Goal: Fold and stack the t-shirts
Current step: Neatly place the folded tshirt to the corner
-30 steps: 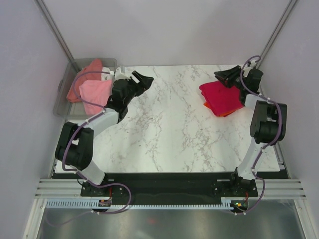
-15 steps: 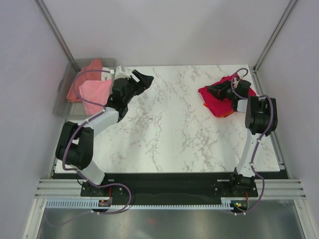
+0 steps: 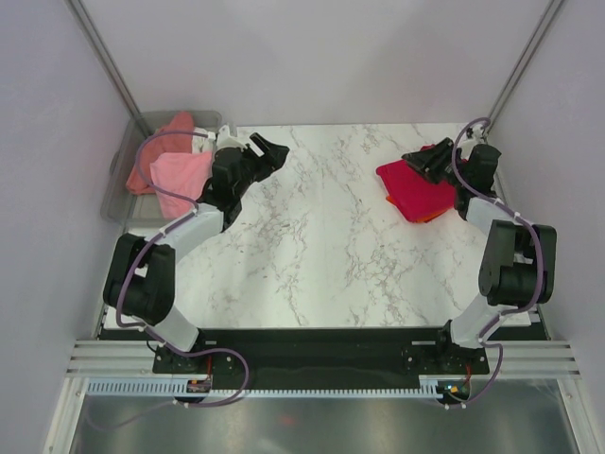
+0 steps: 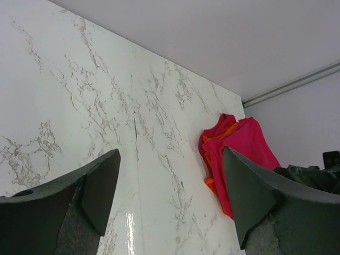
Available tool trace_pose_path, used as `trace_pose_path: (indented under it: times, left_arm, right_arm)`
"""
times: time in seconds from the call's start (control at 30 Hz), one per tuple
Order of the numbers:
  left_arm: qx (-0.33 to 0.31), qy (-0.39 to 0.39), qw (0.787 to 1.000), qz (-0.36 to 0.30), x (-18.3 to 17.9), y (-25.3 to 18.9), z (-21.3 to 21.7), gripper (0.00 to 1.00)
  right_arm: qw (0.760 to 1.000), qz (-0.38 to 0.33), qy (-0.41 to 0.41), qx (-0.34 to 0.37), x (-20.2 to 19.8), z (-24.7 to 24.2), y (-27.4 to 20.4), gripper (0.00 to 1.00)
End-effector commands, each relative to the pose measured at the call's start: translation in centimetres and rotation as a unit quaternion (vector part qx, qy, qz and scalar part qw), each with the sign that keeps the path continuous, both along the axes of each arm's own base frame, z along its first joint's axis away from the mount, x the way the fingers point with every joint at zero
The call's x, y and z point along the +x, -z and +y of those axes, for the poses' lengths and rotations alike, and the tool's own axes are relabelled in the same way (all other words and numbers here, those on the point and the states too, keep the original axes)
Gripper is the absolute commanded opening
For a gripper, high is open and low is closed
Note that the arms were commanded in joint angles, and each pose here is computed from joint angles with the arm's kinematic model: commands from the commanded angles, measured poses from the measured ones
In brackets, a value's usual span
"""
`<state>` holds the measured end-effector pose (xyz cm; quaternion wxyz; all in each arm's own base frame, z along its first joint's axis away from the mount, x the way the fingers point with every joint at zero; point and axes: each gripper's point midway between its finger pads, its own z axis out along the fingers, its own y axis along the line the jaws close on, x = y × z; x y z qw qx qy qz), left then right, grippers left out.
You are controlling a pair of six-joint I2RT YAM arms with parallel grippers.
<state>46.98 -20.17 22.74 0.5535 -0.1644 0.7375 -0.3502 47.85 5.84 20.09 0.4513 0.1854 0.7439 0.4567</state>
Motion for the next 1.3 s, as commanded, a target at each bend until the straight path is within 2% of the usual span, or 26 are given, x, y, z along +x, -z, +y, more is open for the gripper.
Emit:
trace_pose_path:
  times: [0.0,0.1,0.3,0.47,0.67,0.77,1.03,1.27]
  left_arm:
    - [0.014,-0.021,0.998,-0.049,0.4,-4.4,1.4,0.85]
    - [0.013,-0.032,0.998,-0.048,0.4,-4.6,2.6,0.85]
    - [0.007,-0.048,0.998,-0.046,0.3,-4.7,4.5,0.85]
    - [-0.002,-0.042,0.998,-0.039,0.6,-4.1,4.4,0.85]
    - [-0.008,-0.023,0.999,-0.037,0.6,-4.0,3.7,0.84]
    - [-0.01,-0.02,0.999,-0.036,0.6,-4.0,3.5,0.84]
    - [-0.012,-0.012,0.999,-0.033,0.9,-3.8,3.1,0.84]
    - [-0.016,-0.008,0.999,-0.029,1.1,-3.5,2.8,0.84]
  right_arm:
    - [0.999,0.054,-0.003,0.002,-1.8,-0.2,5.9,0.47]
    - [0.997,0.072,-0.002,0.03,-1.9,-0.8,8.5,0.45]
    - [0.993,0.116,0.006,0.031,-1.1,-1.8,14.0,0.42]
    - [0.995,0.091,0.002,0.031,-1.0,-1.8,11.4,0.41]
    - [0.999,0.038,0.029,-0.003,0.6,-3.4,4.5,0.45]
    - [0.999,0.037,0.028,0.008,1.9,-3.7,4.1,0.45]
    - [0.996,0.05,0.036,0.07,0.6,-6.1,7.9,0.44]
    - [0.988,0.122,0.077,0.061,0.3,-9.5,15.2,0.42]
